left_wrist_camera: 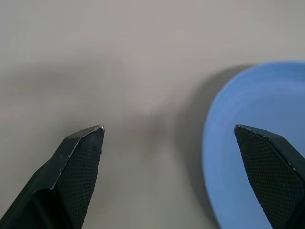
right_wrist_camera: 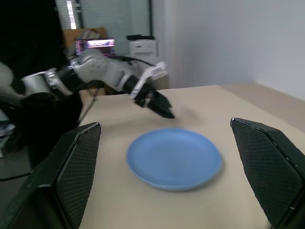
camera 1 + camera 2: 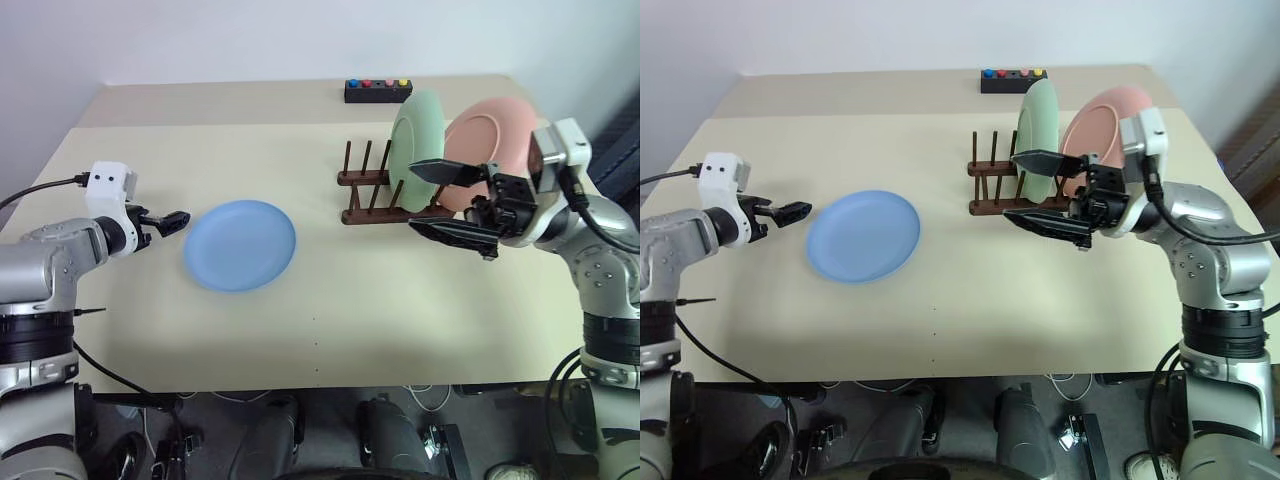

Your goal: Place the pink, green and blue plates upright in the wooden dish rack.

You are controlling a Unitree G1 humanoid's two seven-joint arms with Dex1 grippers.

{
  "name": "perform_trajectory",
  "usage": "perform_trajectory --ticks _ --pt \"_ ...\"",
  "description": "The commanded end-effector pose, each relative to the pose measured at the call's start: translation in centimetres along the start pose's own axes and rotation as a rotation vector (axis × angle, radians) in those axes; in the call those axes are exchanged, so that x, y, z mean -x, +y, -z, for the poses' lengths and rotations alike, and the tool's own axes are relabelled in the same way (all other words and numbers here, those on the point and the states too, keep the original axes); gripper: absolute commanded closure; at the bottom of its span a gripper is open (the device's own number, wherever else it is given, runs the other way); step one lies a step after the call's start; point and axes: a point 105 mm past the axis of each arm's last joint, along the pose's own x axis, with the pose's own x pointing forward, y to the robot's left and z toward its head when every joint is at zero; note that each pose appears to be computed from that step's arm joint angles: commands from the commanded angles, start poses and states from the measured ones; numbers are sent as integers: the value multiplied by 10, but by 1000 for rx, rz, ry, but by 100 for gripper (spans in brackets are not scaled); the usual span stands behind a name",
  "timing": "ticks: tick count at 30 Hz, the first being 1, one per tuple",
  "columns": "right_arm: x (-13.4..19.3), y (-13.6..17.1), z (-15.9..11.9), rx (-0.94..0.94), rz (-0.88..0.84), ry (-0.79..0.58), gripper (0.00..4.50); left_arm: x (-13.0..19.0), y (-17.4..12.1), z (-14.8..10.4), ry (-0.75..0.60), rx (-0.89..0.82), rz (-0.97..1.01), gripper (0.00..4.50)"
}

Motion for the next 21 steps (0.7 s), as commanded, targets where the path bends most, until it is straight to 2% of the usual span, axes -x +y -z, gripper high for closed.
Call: perform_trajectory --ticks 1,3,7,12,17,21 --pt "-3 -1 -9 44 -4 -20 6 0 6 -5 54 41 -37 0" --pt "-4 -3 -7 44 0 -18 6 -4 6 -1 129 -1 -49 0" --pt "-3 -4 -5 34 12 -20 6 -9 -16 8 285 133 92 0" --pt "-2 -2 -4 29 26 -15 6 -10 -22 8 375 122 126 0" --pt "1 -3 -3 22 44 -12 6 -8 -21 -1 437 129 143 0" --pt "1 -4 -1 16 53 -12 6 -17 -21 2 493 91 158 0"
